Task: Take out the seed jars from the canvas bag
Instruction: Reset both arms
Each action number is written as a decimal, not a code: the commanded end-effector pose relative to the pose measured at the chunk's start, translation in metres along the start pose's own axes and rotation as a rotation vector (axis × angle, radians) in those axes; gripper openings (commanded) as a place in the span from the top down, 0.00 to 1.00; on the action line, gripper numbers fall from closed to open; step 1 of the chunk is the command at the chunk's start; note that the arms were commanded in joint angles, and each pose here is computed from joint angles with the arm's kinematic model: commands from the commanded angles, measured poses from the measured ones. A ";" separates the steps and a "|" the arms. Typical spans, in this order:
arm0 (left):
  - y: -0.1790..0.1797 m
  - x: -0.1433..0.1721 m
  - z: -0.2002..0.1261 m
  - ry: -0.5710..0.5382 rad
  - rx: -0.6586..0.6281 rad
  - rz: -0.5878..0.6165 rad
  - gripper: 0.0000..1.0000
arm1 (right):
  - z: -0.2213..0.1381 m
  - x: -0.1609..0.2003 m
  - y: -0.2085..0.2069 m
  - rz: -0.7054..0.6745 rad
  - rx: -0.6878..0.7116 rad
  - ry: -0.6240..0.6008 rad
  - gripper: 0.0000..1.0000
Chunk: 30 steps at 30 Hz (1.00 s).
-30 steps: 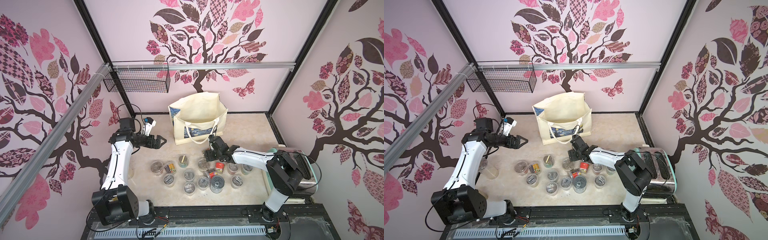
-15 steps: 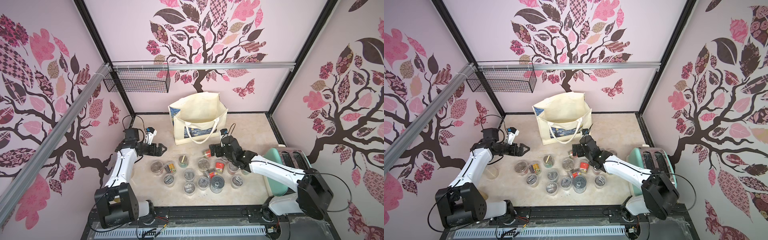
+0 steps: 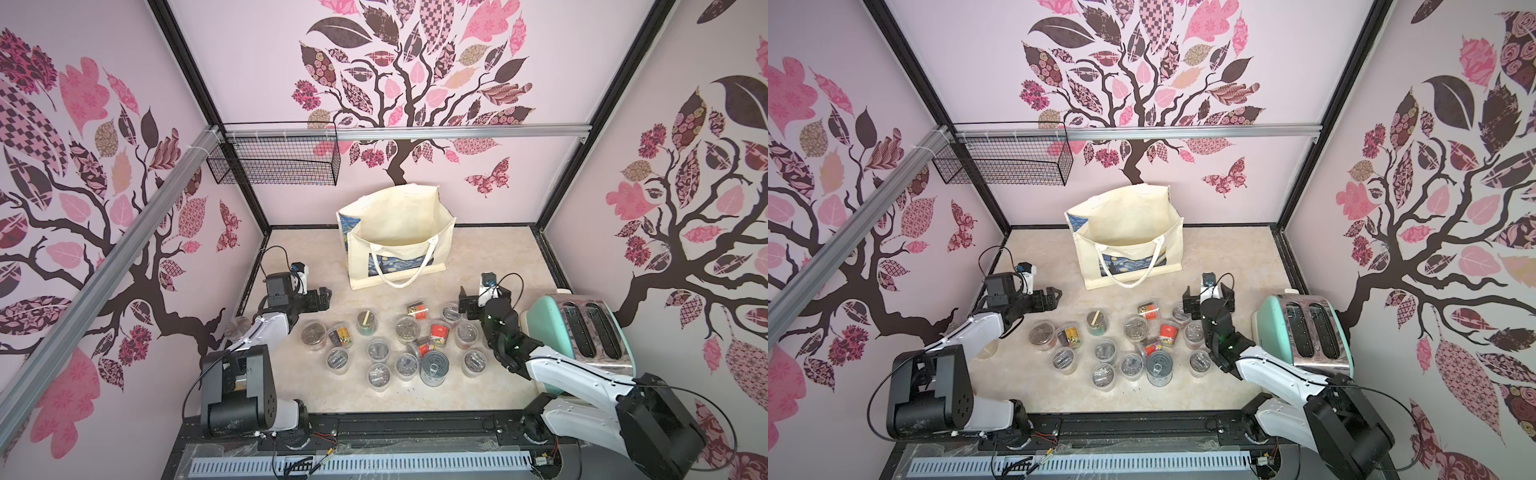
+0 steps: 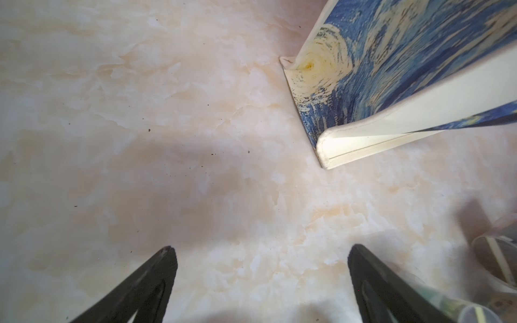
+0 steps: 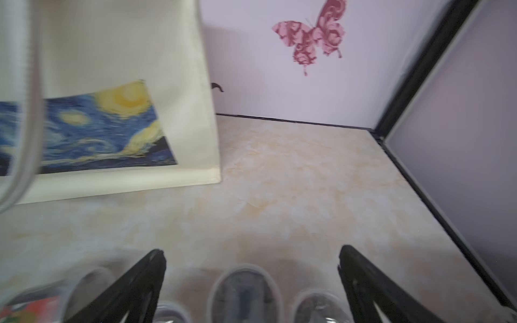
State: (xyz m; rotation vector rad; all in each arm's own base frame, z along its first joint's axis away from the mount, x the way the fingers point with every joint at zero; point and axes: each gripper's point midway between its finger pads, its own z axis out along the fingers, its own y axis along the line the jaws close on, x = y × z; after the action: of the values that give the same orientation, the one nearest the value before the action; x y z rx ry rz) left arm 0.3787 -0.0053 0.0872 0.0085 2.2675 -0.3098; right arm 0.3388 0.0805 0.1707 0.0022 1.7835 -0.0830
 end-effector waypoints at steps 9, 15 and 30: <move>-0.008 -0.033 0.001 -0.384 -0.064 0.187 0.02 | 0.019 0.027 -0.046 0.005 0.090 -0.070 0.00; -0.006 -0.028 -0.010 -0.452 -0.083 0.183 0.02 | 0.035 0.027 -0.047 -0.053 0.074 -0.142 0.00; -0.007 -0.023 -0.002 -0.468 -0.083 0.194 0.02 | 0.040 0.043 -0.064 0.055 0.021 -0.131 0.01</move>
State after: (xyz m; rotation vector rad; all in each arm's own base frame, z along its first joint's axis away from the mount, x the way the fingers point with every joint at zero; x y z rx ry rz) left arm 0.3893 -0.0090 0.1016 0.1001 1.8249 -0.1096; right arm 0.3647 0.0098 0.1190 0.0607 1.6724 -0.0905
